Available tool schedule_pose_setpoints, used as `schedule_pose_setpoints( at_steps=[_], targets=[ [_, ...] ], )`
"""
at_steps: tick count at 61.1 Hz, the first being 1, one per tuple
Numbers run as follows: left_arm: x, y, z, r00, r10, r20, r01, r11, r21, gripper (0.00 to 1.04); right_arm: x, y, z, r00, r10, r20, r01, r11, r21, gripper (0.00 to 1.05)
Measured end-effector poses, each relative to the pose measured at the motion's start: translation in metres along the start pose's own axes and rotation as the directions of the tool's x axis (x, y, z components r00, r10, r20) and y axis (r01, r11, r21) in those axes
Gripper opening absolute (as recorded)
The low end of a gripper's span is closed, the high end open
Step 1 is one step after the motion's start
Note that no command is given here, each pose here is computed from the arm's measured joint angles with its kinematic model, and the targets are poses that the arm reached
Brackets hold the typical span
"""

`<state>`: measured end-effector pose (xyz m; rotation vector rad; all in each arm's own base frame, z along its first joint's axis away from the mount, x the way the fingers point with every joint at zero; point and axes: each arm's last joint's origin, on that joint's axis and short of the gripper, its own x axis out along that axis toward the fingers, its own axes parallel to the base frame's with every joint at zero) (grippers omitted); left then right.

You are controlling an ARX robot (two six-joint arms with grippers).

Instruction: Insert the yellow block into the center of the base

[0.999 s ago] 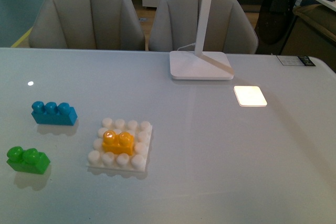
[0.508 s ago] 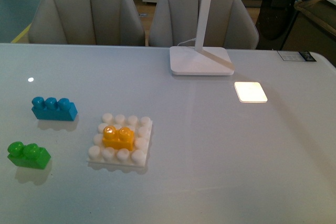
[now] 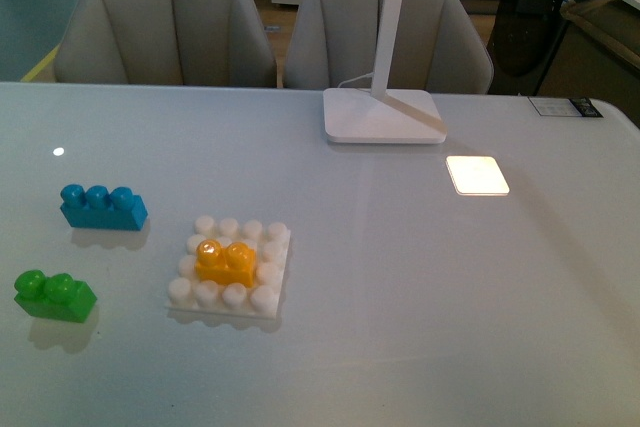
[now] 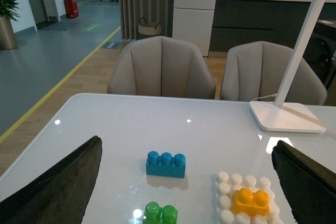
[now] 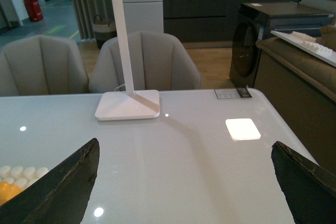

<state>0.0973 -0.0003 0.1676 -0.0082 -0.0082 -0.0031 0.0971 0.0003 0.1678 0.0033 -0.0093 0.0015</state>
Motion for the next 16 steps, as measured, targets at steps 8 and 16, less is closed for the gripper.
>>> schedule_pose_setpoints(
  at_steps=[8, 16],
  targets=[
    [0.0, 0.0, 0.0, 1.0, 0.0, 0.0, 0.0, 1.0, 0.0, 0.97, 0.0, 0.0, 0.0, 1.0, 0.0, 0.0, 0.0, 1.0, 0.0, 0.96],
    [0.0, 0.0, 0.0, 1.0, 0.0, 0.0, 0.0, 1.0, 0.0, 0.97, 0.0, 0.0, 0.0, 1.0, 0.0, 0.0, 0.0, 1.0, 0.0, 0.96]
  ],
)
